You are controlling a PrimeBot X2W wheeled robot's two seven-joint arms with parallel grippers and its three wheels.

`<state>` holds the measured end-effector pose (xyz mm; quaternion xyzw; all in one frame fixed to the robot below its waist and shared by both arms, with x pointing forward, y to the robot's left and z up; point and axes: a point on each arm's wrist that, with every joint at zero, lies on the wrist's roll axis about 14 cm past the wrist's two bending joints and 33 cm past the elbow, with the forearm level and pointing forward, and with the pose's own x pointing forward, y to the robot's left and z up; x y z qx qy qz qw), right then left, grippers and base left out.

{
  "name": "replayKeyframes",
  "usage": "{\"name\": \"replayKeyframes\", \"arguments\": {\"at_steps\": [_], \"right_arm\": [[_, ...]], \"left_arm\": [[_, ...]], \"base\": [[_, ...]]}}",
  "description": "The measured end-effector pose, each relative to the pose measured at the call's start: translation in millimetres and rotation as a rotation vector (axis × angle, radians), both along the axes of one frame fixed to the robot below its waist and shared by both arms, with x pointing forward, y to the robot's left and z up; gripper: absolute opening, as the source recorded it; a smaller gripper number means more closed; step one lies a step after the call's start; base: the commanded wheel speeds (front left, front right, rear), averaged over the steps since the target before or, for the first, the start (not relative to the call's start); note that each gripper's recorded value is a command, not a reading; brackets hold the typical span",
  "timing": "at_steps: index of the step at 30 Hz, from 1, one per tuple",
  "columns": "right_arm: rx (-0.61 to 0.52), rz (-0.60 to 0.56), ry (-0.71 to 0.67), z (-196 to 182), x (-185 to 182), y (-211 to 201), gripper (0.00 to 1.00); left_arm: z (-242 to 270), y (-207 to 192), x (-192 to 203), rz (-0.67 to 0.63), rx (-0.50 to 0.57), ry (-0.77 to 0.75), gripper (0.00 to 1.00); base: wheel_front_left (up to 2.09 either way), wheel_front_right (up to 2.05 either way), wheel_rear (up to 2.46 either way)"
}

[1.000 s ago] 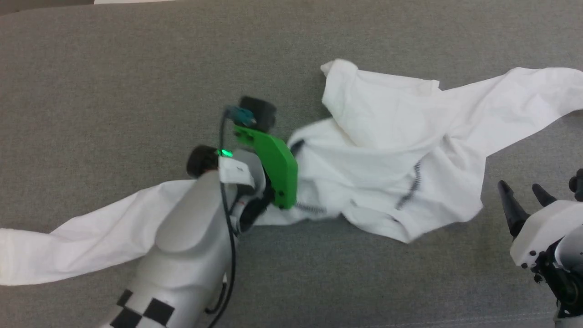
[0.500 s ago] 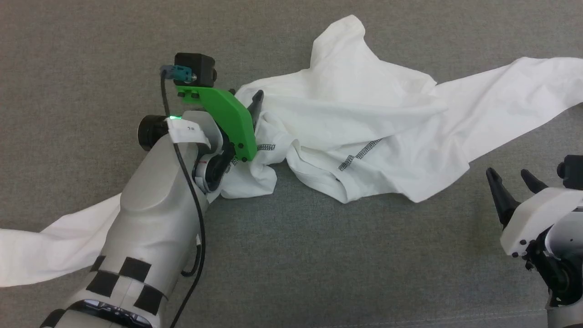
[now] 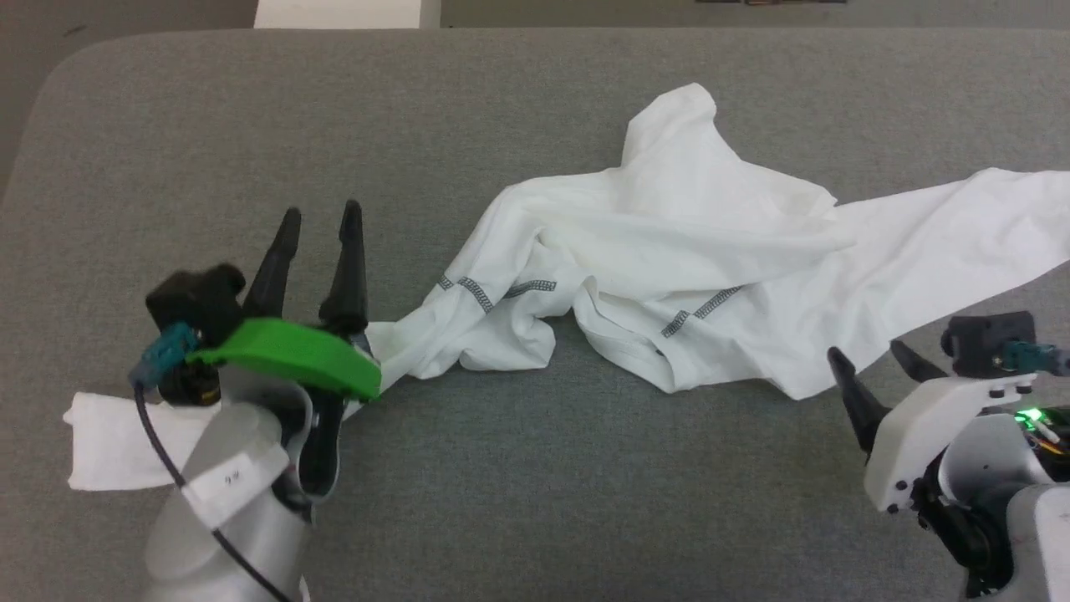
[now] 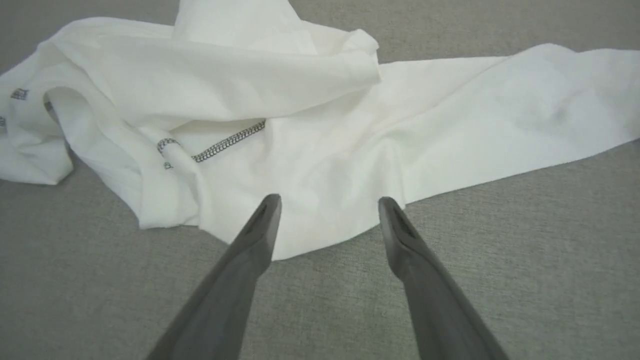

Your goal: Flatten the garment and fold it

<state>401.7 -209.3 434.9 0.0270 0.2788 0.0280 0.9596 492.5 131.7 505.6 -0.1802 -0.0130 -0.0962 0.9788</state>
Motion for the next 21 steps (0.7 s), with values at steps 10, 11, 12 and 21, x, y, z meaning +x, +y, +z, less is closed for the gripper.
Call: {"name": "replayKeyframes", "arguments": {"at_steps": [10,11,12,21], "right_arm": [[-0.099,0.187,0.104,-20.4,-9.9,36.4,1.0],[-0.107,0.204,0.116,-22.7,-10.9,39.8,1.0],[-0.115,0.217,0.125,-24.7,-11.2,41.8,1.0],[-0.205,0.308,0.209,-46.0,0.1,55.5,1.0]], "left_arm": [[-22.3,33.4,-67.2,0.126,0.037,0.051,1.0],[-26.5,34.1,-71.9,0.132,0.035,0.065,1.0],[-29.2,34.7,-75.1,0.138,0.031,0.074,1.0],[-36.4,40.3,-85.1,0.169,0.018,0.098,1.0]], "base": [[0.0,0.0,0.0],[0.0,0.0,0.0],[0.0,0.0,0.0],[0.0,0.0,0.0]]}}
